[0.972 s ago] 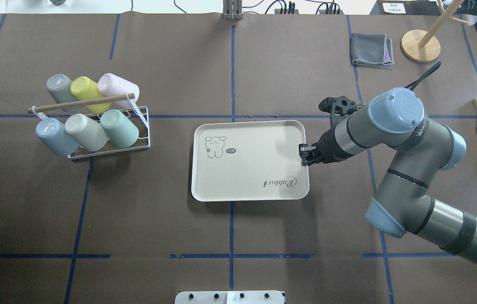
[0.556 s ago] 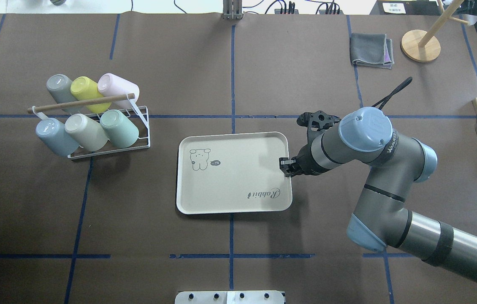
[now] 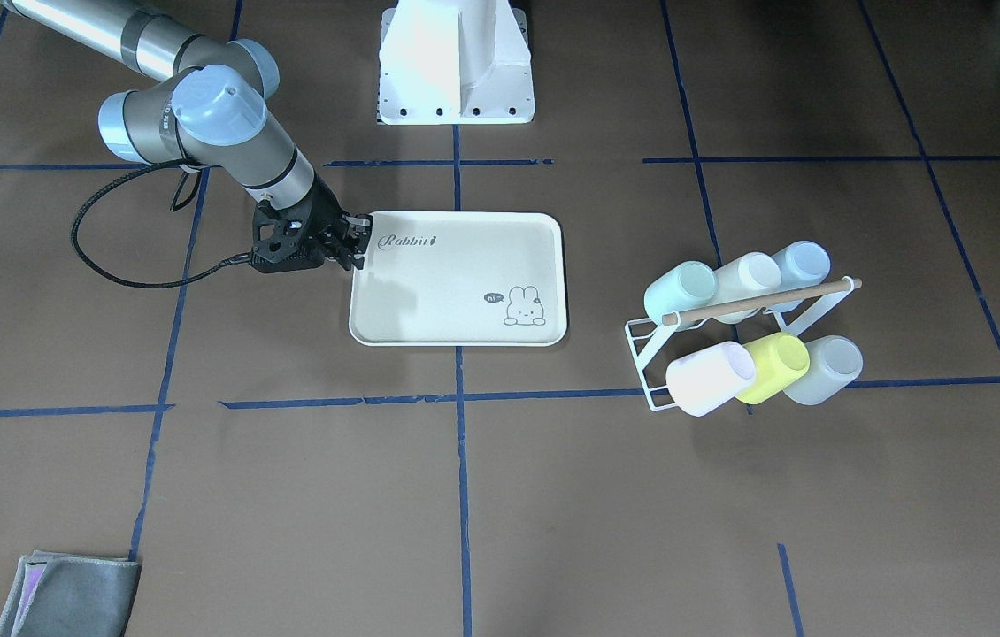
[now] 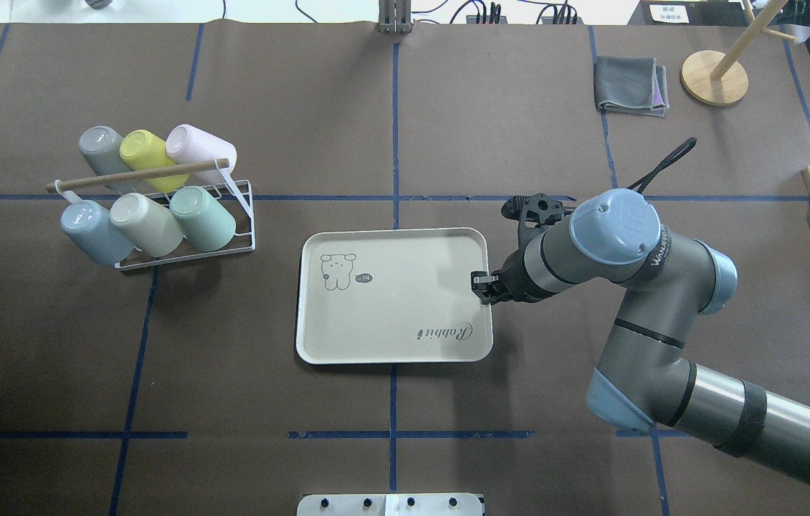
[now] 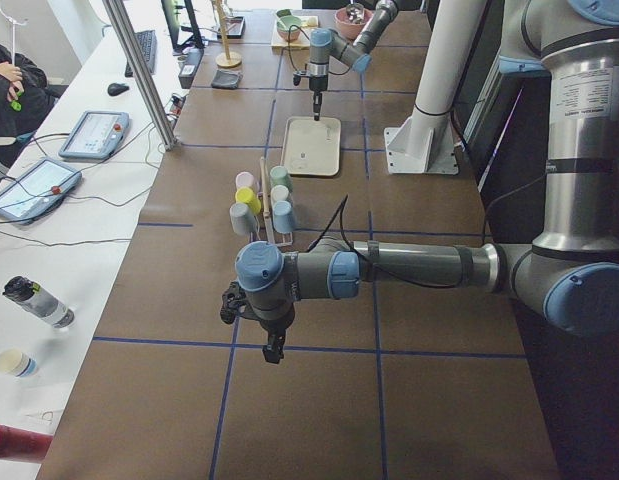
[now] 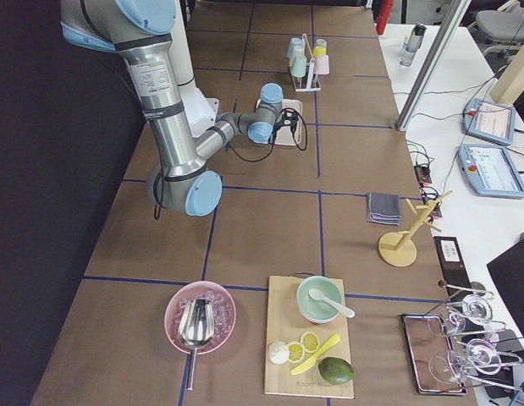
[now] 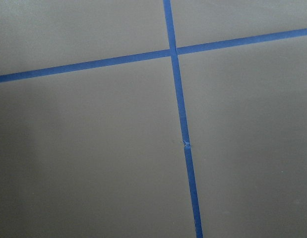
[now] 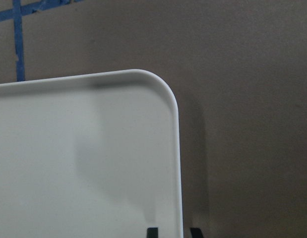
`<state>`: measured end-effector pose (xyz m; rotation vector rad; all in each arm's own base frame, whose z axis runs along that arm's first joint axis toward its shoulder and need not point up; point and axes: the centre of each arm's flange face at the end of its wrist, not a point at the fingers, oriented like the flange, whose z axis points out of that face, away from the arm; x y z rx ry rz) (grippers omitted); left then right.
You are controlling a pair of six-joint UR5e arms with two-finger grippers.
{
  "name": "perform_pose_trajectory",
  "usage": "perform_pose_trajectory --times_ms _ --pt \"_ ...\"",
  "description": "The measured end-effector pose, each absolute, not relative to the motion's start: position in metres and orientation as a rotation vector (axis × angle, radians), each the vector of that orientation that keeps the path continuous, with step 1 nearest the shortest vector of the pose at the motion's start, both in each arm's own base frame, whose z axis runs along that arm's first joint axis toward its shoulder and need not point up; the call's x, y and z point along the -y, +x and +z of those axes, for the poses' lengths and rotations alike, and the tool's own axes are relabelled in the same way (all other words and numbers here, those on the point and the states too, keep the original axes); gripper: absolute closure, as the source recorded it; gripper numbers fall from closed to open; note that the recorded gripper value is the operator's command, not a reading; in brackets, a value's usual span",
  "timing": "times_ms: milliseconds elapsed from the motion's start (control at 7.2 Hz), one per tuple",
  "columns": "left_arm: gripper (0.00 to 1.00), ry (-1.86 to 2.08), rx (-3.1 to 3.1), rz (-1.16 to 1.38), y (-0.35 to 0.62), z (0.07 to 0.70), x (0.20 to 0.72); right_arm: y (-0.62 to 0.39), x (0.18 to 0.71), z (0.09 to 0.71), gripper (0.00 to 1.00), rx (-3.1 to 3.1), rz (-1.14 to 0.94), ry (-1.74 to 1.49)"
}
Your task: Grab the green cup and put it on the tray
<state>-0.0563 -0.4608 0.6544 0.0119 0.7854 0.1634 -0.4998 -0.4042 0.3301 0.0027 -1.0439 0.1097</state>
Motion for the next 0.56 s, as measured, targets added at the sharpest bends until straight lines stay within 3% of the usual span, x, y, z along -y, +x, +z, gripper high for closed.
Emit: perform_pose_trajectory --times_ms 556 --pt "0.0 0.015 -0.786 0.165 -0.056 0.653 0.461 -0.457 0.445 0.331 0.0 0.999 0.144 -0.03"
